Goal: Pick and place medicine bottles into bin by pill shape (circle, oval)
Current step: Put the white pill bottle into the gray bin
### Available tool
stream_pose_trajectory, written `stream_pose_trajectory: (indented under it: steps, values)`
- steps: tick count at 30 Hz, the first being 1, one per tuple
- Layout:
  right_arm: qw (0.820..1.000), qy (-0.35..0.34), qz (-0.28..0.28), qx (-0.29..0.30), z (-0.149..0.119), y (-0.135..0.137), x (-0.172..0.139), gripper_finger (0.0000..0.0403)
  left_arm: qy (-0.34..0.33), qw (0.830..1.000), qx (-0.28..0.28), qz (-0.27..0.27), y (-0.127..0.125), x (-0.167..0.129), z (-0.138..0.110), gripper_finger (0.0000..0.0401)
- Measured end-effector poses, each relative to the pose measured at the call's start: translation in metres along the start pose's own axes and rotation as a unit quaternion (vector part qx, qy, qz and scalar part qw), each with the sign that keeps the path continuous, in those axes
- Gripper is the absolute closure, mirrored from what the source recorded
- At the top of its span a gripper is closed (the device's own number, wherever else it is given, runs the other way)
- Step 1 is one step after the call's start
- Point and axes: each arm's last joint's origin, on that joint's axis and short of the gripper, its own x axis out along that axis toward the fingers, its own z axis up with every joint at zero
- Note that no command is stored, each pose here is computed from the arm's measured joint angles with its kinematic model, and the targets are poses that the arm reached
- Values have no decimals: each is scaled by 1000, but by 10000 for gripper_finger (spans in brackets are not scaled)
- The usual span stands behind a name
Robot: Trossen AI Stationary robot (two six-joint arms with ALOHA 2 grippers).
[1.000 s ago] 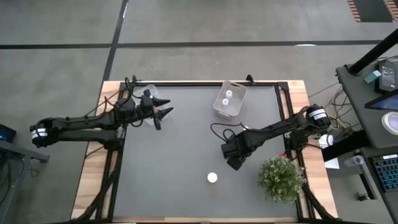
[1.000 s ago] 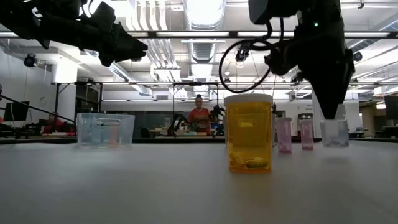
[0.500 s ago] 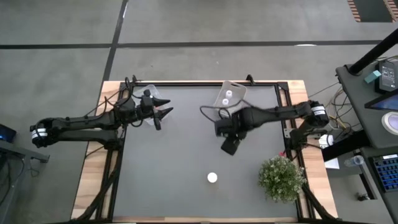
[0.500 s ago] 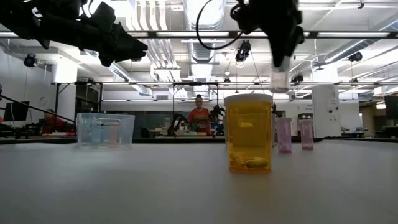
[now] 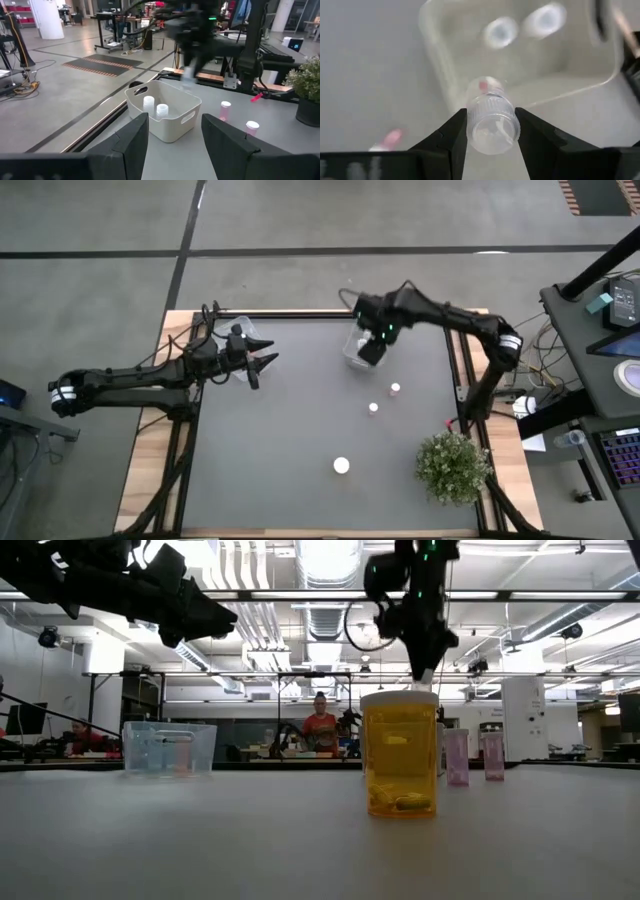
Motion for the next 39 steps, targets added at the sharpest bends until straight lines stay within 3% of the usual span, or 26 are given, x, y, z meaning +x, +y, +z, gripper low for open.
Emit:
stream_pose_trajectory:
  steps: [5,11,19,26,39]
  values:
    - [999,-16,-10,32,20,-46,19,260,0,1000,11,0,0,0,0,232]
    - [999,25,-19,40,31,-78,52,260,0,1000,11,0,0,0,0,232]
    - [998,53,-28,20,40,-81,84,259,0,1000,11,0,0,0,0,232]
    - [997,44,-56,19,43,-83,86,259,0,1000,11,0,0,0,0,232]
    - [997,56,-56,18,38,-83,93,259,0,1000,11,0,0,0,0,232]
